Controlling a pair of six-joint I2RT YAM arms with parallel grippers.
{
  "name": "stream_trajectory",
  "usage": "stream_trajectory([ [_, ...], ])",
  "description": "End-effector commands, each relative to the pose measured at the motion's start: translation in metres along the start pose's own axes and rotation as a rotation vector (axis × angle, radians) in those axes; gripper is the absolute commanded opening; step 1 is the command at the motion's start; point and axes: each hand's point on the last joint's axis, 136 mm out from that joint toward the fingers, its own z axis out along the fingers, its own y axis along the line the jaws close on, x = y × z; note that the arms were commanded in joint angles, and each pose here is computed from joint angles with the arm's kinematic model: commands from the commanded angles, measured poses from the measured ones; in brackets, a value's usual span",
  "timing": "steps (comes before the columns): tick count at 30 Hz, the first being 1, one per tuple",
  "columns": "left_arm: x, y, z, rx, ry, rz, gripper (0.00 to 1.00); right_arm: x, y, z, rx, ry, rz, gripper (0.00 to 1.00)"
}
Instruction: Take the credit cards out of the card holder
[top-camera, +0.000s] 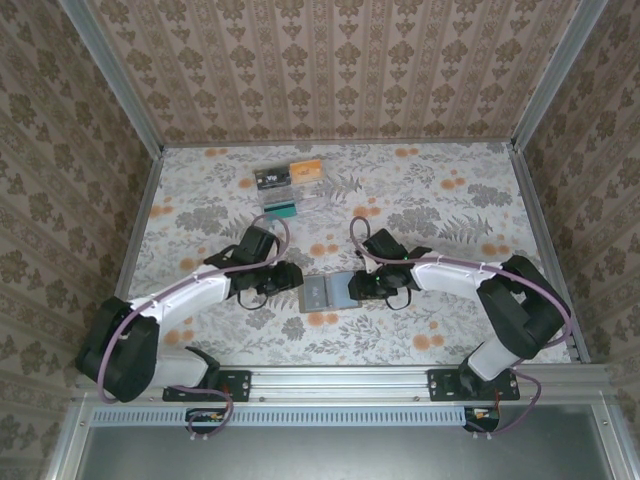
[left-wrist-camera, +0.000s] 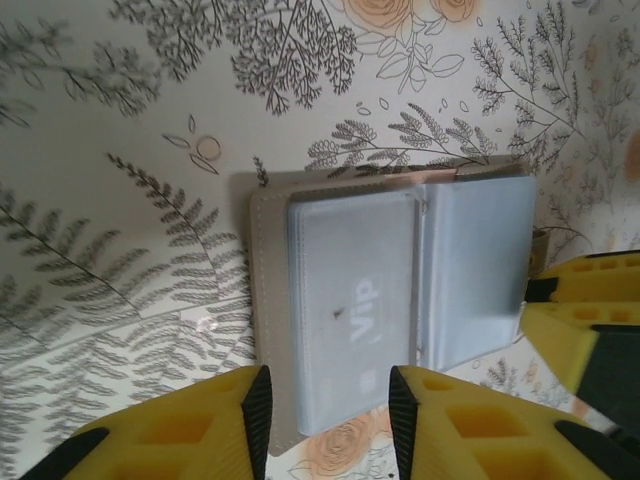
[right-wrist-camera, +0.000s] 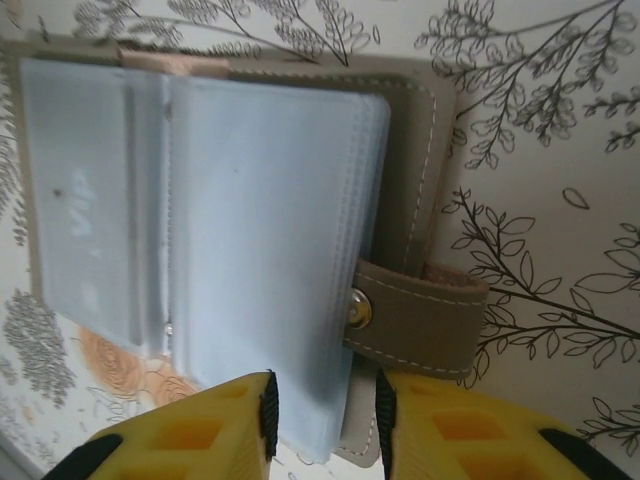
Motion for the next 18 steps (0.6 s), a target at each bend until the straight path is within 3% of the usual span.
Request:
stream_trajectory([
  [1,-0.003,-0.021,0.006,0.099,0.0,-0.038,0.36,0.004,-0.01,0.009,0.046,0.005,0.003,0.29],
  [3,-0.002,-0.021,0.011,0.103,0.016,-0.043,0.32,0.005,-0.011,0.011,0.048,0.01,0.005,0.27],
  [18,0.012,-0.008,0.036,0.035,0.1,-0.023,0.31,0.008,-0.009,0.014,0.053,0.01,0.012,0.22],
])
